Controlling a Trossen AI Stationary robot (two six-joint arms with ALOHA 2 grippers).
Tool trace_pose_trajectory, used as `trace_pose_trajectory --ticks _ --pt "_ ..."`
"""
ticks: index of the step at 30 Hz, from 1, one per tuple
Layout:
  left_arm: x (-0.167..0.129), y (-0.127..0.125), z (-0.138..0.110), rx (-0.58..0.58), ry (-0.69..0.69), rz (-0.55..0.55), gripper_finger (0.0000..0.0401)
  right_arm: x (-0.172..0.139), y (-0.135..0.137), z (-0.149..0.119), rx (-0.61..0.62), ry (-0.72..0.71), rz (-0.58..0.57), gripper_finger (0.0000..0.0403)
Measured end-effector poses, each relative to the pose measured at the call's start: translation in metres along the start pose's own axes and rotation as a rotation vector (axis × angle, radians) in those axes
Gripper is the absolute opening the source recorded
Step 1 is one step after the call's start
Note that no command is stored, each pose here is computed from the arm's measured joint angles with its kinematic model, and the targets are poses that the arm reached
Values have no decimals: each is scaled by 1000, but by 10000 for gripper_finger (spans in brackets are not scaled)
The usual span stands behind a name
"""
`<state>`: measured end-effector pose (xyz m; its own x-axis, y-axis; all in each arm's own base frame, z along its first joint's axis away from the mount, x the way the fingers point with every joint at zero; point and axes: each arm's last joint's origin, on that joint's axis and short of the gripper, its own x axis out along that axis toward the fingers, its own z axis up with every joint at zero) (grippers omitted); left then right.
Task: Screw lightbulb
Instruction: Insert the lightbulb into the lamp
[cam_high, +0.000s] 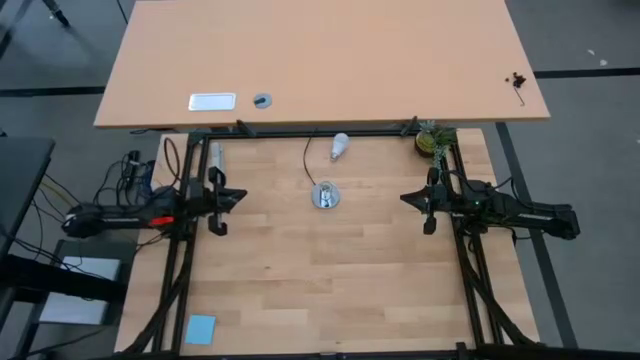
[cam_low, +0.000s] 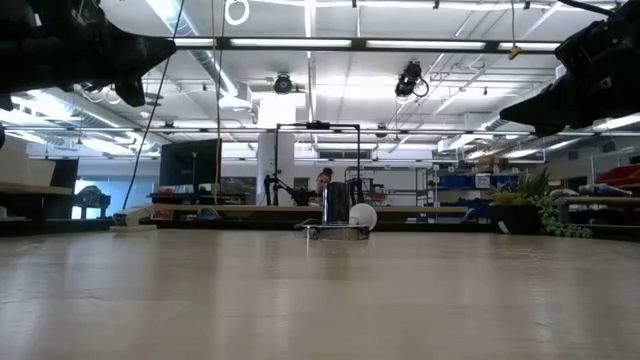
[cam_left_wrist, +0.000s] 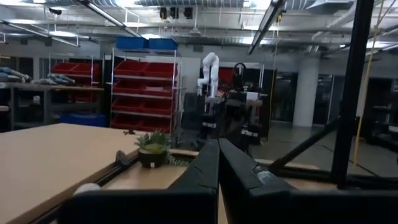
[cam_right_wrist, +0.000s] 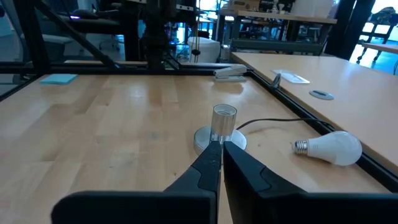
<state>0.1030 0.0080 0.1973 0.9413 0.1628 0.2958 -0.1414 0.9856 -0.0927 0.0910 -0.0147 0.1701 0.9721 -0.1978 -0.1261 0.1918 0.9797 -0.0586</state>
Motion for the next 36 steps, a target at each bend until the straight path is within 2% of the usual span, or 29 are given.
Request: trace_pose_trajectory --ticks 3,6,10,17,23,29,36 --pt "5 0 0 -27 -10 5 8 0 0 0 0 0 0 27" --pt "12 0 -2 -70 39 54 14 0 0 0 0 0 0 29" --pt "29 0 1 -129 106 131 36 0 0 0 0 0 0 27" --pt "73 -4 5 -151 228 223 84 0 0 0 0 0 0 26" --pt "122 -8 -1 -118 320 296 106 0 0 0 0 0 0 27" --pt "167 -8 -25 -21 401 450 109 0 0 0 0 0 0 29" --pt "216 -6 -53 31 473 484 109 0 0 0 0 0 0 25"
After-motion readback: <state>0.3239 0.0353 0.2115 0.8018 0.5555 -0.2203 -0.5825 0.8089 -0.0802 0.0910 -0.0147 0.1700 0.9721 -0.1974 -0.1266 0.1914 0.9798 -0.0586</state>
